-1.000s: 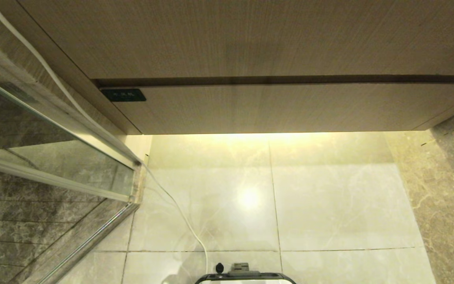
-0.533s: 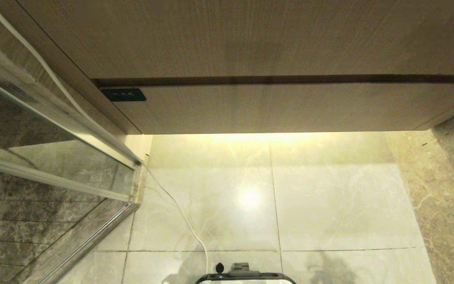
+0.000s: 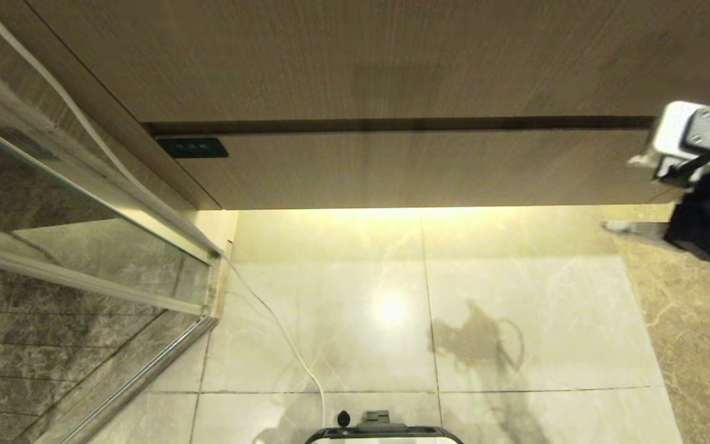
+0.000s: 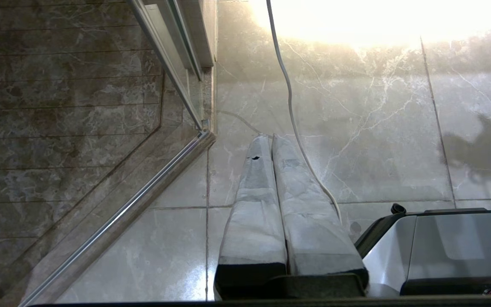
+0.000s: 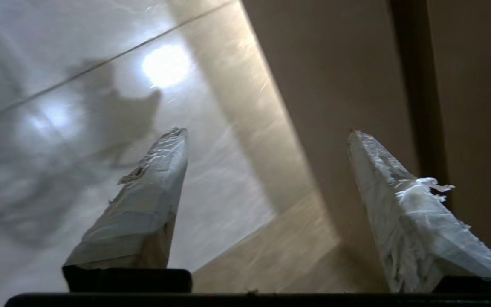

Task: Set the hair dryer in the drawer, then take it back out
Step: Pull open the drawer

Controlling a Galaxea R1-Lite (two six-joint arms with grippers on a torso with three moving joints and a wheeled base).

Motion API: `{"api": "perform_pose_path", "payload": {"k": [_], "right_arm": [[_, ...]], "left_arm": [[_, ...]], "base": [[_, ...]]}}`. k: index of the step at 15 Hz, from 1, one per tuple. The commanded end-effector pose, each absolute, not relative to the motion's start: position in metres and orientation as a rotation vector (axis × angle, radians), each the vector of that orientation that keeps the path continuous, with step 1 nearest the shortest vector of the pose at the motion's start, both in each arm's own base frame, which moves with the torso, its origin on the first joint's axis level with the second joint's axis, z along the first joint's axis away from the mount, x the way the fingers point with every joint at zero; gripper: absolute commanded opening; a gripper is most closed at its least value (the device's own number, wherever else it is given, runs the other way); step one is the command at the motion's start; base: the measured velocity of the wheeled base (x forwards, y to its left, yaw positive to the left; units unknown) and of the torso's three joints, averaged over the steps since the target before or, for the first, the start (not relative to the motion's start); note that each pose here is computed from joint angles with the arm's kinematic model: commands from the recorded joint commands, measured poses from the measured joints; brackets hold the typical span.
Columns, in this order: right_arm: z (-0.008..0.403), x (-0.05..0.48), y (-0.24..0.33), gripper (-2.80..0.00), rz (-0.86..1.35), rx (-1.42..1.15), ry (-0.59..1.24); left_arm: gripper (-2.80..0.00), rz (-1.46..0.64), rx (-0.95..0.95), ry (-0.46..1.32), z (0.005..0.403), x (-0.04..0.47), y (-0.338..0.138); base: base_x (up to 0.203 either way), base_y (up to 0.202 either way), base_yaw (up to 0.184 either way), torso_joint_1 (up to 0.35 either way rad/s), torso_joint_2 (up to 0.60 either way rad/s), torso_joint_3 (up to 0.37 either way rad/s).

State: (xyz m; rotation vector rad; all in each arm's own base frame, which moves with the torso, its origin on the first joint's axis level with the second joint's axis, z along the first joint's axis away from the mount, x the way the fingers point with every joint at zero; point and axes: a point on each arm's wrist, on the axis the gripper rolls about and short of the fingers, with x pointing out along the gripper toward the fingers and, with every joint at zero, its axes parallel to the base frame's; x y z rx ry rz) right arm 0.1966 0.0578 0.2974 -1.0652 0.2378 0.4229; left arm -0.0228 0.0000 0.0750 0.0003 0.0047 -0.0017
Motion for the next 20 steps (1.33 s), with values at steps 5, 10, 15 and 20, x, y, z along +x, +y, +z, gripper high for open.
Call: {"api": "perform_pose_path", "payload": {"k": [5, 10, 15, 20], "right_arm": [[0.248, 0.287, 0.072, 0.0, 0.475, -1.181, -0.201], [0.249, 0.325, 0.058, 0.0, 0.464, -1.192, -0.283], [0.252, 0.35, 0.06, 0.0, 0.492, -1.181, -0.224], [0.252, 0.368, 0.063, 0.0, 0.504, -1.179, -0.205]], "left_arm": [[-2.8, -0.002, 0.0, 0.006, 0.075, -0.023, 0.0], [-2.8, -0.002, 0.0, 0.006, 0.075, -0.023, 0.0], [-2.8, -0.003, 0.0, 0.006, 0.075, -0.023, 0.0], [-2.8, -0.003, 0.0, 0.006, 0.075, -0.023, 0.0]], "base": [[0.0, 0.0, 0.0, 0.0, 0.0, 0.0], [0.0, 0.0, 0.0, 0.0, 0.0, 0.0], [0.0, 0.0, 0.0, 0.0, 0.0, 0.0], [0.0, 0.0, 0.0, 0.0, 0.0, 0.0]]}}
